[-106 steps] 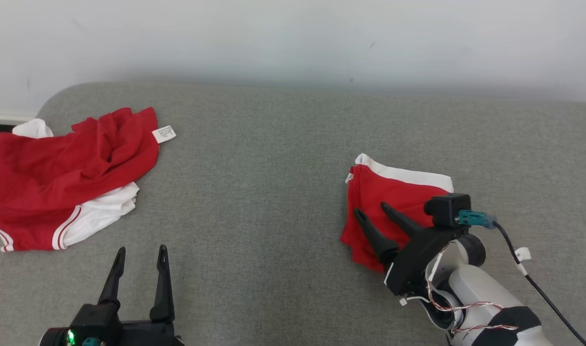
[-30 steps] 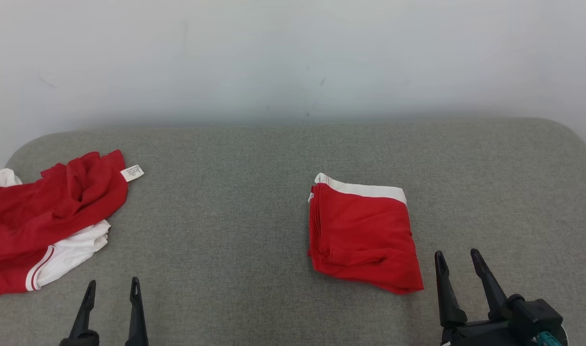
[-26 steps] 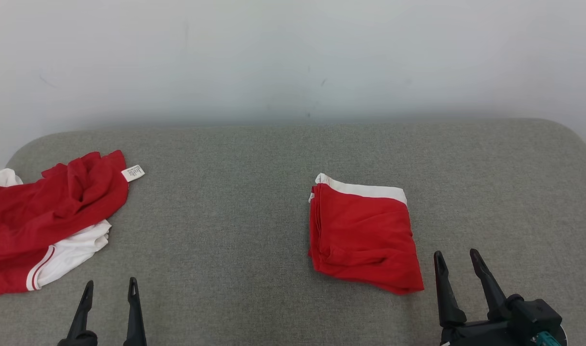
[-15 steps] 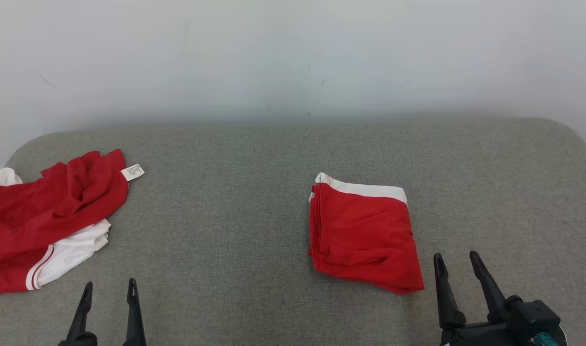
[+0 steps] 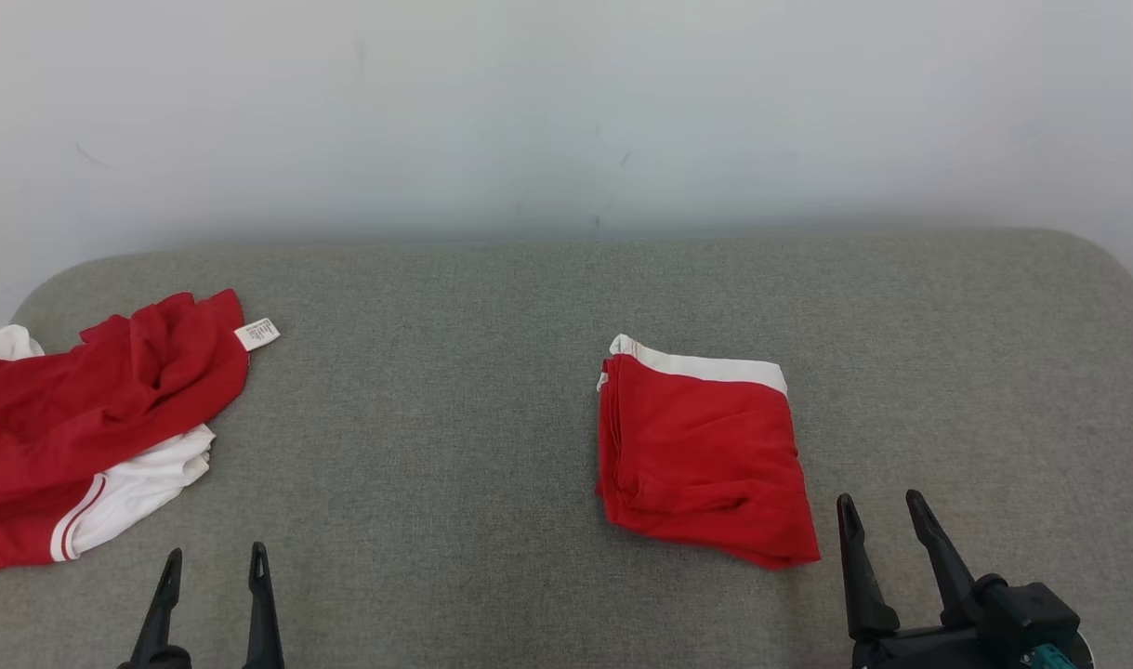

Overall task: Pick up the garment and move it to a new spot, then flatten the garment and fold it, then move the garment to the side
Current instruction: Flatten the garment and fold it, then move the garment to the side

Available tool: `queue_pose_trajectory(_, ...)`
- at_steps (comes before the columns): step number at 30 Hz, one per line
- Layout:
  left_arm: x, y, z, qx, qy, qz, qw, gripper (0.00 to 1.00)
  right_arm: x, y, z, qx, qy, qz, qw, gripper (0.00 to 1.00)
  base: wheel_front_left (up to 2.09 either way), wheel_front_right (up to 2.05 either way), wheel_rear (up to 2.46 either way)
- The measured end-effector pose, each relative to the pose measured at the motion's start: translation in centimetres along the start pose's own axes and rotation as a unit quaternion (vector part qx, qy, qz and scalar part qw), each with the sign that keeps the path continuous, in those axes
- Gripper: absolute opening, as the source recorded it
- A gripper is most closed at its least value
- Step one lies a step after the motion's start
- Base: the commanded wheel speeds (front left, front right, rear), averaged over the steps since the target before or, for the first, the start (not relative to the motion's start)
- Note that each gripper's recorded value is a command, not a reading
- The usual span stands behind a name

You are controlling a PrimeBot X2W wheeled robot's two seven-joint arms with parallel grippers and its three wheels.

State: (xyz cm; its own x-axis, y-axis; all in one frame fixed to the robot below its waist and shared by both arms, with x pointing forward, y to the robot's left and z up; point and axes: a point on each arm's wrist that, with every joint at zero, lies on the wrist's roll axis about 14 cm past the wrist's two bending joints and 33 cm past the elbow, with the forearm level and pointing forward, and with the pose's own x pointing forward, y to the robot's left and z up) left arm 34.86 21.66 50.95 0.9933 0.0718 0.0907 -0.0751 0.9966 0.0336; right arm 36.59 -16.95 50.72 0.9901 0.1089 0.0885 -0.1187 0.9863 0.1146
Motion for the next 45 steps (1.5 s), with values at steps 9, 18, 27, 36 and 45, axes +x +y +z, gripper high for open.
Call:
queue_pose_trajectory(9, -0.1, -0.1, -0.1, 0.0, 0.002, 0.001, 1.0, 1.0, -0.1, -0.1, -0.2, -0.001, 0.004, -0.001, 1.0, 1.0, 0.0, 0.0, 0.0)
queue_pose_trajectory(18, -0.3, -0.1, -0.1, -0.001, 0.002, 0.002, 1.0, 1.0, -0.1, -0.5, -0.3, -0.001, 0.006, -0.007, 1.0, 1.0, 0.0, 0.0, 0.0)
queue_pose_trajectory(27, 0.0, 0.0, -0.4, -0.004, 0.007, 0.005, 1.0, 1.0, 3.1, -1.0, 1.1, -0.02, -0.012, 0.009, 1.0, 1.0, 0.0, 0.0, 0.0)
queue_pose_trajectory(36, 1.2, -0.4, -1.0, -0.005, 0.014, -0.001, 1.0, 1.0, 7.9, -1.2, -0.4, -0.041, 0.034, 0.029, 0.998, 1.0, 0.0, 0.0, 0.0)
queue_pose_trajectory(45, 2.5, -0.7, -2.1, -0.007, 0.028, -0.002, 1.0, 1.0, 9.9, -2.0, -7.0, -0.031, 0.157, 0.029, 0.987, 1.0, 0.0, 0.0, 0.0)
